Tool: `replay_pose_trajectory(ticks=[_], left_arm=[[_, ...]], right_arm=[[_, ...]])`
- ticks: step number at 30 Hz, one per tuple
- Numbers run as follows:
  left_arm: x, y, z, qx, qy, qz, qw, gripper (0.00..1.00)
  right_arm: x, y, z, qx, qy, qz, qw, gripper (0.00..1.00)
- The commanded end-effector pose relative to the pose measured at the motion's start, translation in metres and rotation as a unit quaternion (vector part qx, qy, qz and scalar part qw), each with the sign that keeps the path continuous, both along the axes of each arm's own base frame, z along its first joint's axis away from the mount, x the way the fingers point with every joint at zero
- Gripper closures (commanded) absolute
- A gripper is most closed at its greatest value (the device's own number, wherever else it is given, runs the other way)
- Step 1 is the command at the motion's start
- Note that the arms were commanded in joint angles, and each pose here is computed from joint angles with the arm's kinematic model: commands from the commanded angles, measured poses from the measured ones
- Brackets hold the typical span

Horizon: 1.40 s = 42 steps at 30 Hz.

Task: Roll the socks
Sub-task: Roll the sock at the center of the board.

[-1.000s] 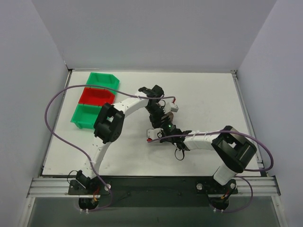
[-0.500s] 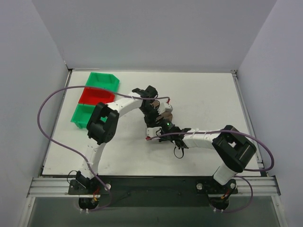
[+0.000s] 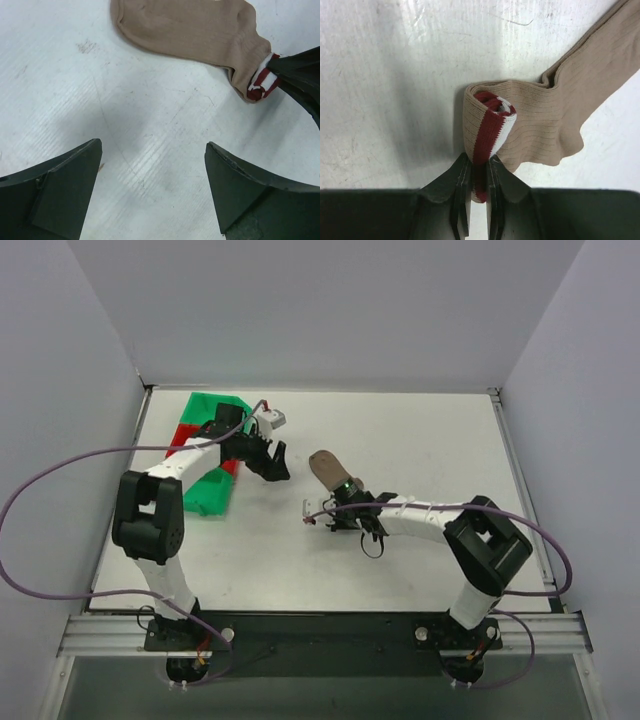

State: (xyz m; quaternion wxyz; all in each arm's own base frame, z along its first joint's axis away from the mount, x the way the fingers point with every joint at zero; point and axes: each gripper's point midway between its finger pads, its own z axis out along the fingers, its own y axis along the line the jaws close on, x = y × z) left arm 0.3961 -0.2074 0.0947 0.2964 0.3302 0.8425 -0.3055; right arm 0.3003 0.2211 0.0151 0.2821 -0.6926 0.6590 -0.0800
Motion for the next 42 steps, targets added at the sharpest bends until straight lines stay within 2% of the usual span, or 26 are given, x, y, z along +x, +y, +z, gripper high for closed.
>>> replay_pose_trajectory(ticks=[1, 6, 12, 16, 17, 20, 25, 33, 42], left_arm=[[0.012, 0.002, 0.038, -0.053, -0.064, 0.035, 0.996, 0.05], [0.001, 0.023, 0.049, -0.083, -0.101, 0.049, 0.99, 0.04], [-0.023, 0.029, 0.044, -0.073, -0.137, 0.027, 0.988, 0.04], [-0.042, 0.032, 0.043, -0.063, -0.166, -0.003, 0.984, 0.04], [-0.042, 0.031, 0.053, -0.064, -0.196, -0.01, 0.979, 0.04], [-0.058, 0.03, 0.055, -0.055, -0.226, -0.031, 0.972, 0.04], [-0.085, 0.026, 0.046, -0.025, -0.261, -0.068, 0.963, 0.04], [-0.118, 0.002, 0.039, 0.026, -0.324, -0.116, 0.939, 0.04], [-0.13, -0.016, 0.021, 0.053, -0.35, -0.156, 0.922, 0.04]], right_arm=[[-0.04, -0.028, -0.036, -0.057, 0.136, -0.017, 0.989, 1.0], [-0.038, -0.015, -0.025, -0.036, 0.2, -0.022, 0.979, 1.0], [-0.034, -0.007, -0.011, -0.014, 0.272, -0.033, 0.962, 1.0], [-0.044, -0.005, -0.011, -0.016, 0.339, -0.037, 0.94, 1.0], [-0.046, -0.003, -0.01, -0.013, 0.351, -0.034, 0.936, 1.0], [-0.052, 0.002, -0.005, -0.009, 0.385, -0.034, 0.922, 1.0], [-0.062, 0.007, -0.001, -0.017, 0.442, -0.039, 0.896, 1.0], [-0.061, 0.023, 0.004, 0.005, 0.481, -0.047, 0.875, 1.0], [-0.061, 0.024, 0.005, 0.017, 0.521, -0.073, 0.85, 1.0]])
